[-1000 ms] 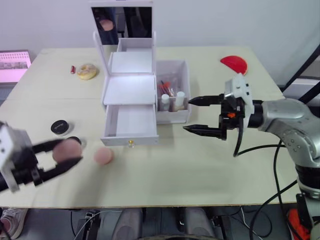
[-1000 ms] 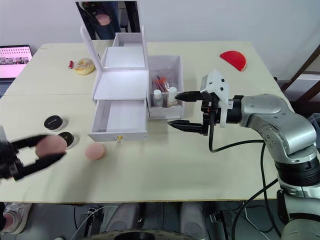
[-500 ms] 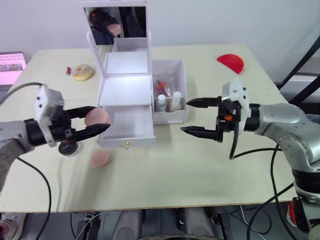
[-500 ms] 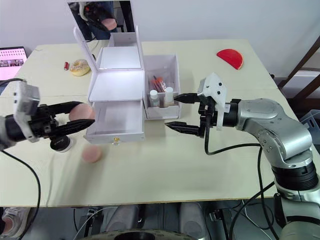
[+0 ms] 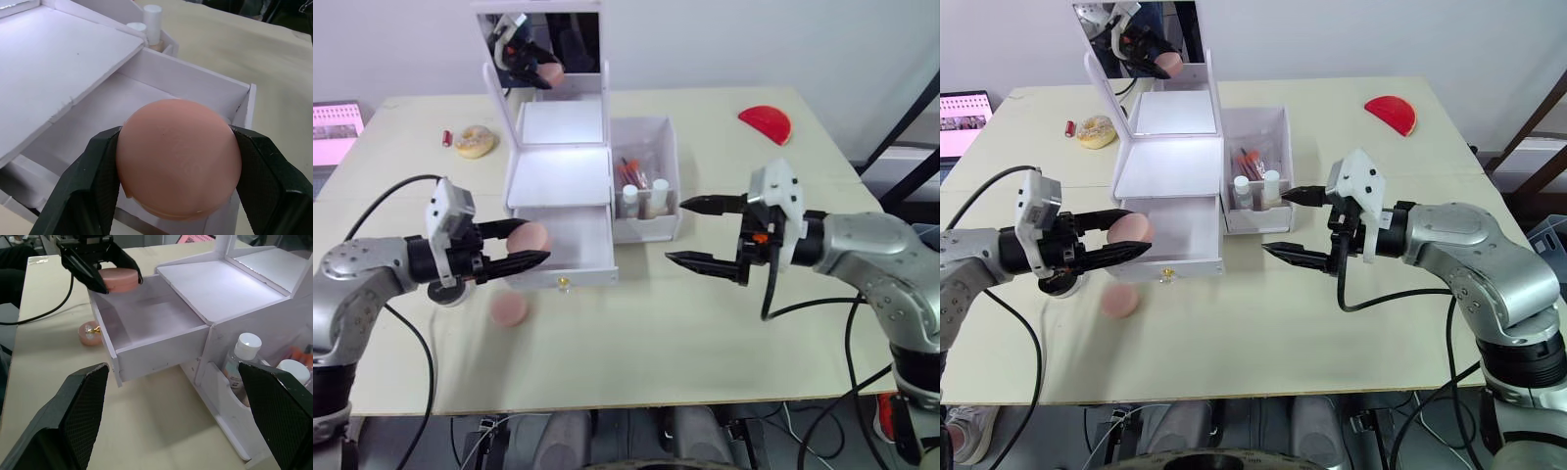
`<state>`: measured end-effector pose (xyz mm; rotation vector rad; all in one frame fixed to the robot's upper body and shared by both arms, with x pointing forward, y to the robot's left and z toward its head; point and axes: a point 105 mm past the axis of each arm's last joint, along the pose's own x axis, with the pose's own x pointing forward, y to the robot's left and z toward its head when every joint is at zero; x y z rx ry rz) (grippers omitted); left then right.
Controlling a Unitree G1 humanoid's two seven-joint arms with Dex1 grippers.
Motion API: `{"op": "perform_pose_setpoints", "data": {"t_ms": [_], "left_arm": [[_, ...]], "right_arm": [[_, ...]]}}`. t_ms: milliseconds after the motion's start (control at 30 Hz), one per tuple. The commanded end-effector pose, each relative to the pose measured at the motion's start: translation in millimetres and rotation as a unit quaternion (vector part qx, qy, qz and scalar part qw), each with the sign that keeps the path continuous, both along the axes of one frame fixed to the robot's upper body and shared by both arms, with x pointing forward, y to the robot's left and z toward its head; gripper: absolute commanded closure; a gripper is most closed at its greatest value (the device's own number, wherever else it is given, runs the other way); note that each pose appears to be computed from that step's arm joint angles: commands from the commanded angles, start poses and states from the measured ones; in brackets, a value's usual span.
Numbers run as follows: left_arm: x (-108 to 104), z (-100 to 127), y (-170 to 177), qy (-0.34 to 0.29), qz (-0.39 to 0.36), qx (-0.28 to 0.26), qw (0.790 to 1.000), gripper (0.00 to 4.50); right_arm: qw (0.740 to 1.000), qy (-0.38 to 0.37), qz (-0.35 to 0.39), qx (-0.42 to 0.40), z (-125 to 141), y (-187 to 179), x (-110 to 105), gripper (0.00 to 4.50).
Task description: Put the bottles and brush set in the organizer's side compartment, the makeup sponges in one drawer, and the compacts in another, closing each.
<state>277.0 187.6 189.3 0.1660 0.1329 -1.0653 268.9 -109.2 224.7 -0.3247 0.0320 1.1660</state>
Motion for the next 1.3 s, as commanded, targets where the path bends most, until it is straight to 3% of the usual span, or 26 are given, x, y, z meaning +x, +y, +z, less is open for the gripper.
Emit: {"op": "perform_pose_setpoints", "data": {"t_ms": [33, 800, 867, 933, 1300], "left_arm": [[0, 5, -3, -0.015, -0.006, -0.006, 1.000, 1.80], [10, -6, -7, -0.004, 0.004, -0.018, 1.000, 1.80], [10, -5, -7, -0.006, 0.005, -0.017, 1.000, 0.77], [9, -3, -8, -0.007, 0.003, -0.019, 1.000, 0.03], [10, 9, -4, -0.012, 0.013, -0.030, 0.999, 0.03]], "right_arm": [[1.000, -0.023, 0.001, 0.000, 8, 0, -5, 0.00], [1.000, -0.023, -0.007, 0.003, 8, 2, -7, 0.00], [1.000, -0.024, -0.007, 0.004, 8, 2, -6, 0.00], [1.000, -0.025, -0.007, 0.003, 8, 3, -6, 0.00], [1.000, -0.027, -0.007, 0.004, 10, 3, -4, 0.00]]}}
